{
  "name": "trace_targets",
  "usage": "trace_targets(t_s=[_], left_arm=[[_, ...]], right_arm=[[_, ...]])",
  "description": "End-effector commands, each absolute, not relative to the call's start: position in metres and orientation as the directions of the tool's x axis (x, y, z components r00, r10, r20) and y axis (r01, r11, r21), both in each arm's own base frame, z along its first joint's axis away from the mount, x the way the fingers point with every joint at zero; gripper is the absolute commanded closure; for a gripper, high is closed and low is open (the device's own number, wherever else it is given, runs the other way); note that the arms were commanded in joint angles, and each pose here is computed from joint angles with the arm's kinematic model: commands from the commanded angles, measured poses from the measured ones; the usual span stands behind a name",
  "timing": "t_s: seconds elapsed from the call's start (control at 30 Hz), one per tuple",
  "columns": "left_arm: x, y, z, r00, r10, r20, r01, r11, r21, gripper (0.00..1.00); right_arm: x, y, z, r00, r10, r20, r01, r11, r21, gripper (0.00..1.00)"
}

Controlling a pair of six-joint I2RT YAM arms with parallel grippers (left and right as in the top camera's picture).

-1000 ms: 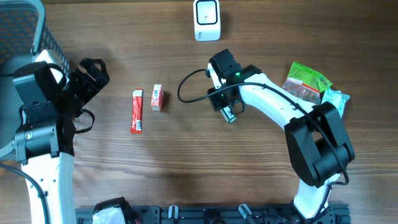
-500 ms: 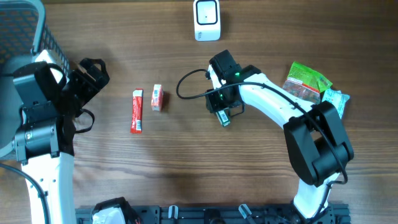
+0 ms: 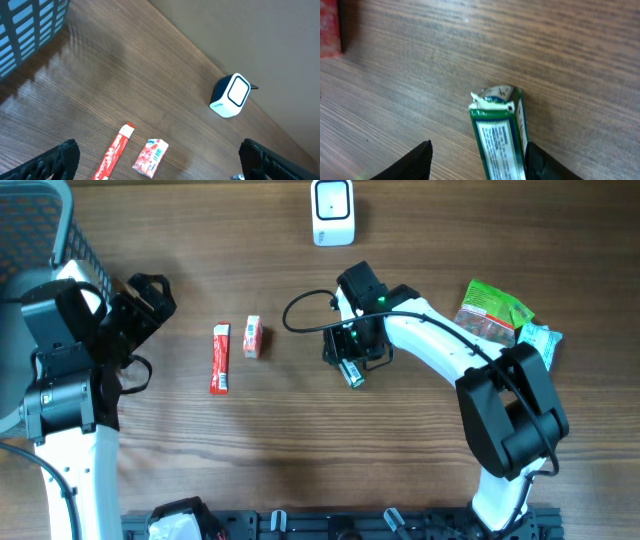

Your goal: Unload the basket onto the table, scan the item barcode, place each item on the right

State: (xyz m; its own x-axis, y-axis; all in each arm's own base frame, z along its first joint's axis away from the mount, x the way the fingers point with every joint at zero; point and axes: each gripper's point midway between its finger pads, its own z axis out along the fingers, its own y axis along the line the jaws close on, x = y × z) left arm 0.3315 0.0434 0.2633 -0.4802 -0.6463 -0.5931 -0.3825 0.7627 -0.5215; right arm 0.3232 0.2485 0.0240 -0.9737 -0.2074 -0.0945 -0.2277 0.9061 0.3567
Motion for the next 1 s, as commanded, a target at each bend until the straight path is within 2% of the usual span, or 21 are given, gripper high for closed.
trace_targets(t_s=[0.0,0.13,0.4,0.67,0.9,0.97], left_arm=[[0.331,0.045,0.264,-0.479,-0.639,-0.601,-0.378,0.769,-0.516,0.0],[0.331,0.045,0.264,-0.479,-0.639,-0.601,-0.378,0.769,-0.516,0.0],[0.331,0.045,0.264,-0.479,-0.639,-0.601,-0.378,0.769,-0.516,0.0],[0.331,0.045,0.264,-0.479,-0.639,-0.601,-0.378,0.769,-0.516,0.0],[0.331,0.045,0.264,-0.479,-0.639,-0.601,-0.378,0.769,-0.516,0.0],[0.331,0.045,0.264,-0.479,-0.639,-0.601,-0.378,0.769,-0.516,0.0]], right_arm=[[0.31,0.25,0.016,-0.963,-0.261,-0.06,-0.265,0.893,0.363,0.4],[0.304,0.25,0.015,-0.955,-0.293,-0.049,-0.291,0.888,0.357,0.4],[0.298,0.246,0.014,-0.971,-0.237,0.001,-0.222,0.91,0.35,0.4],[0.276,0.23,0.011,-0.967,-0.236,0.102,-0.196,0.933,0.301,0.4],[0.256,0.237,0.014,-0.968,-0.16,0.194,-0.099,0.952,0.291,0.32],[0.248,0.255,0.017,-0.966,-0.138,0.218,-0.058,0.939,0.339,0.31]])
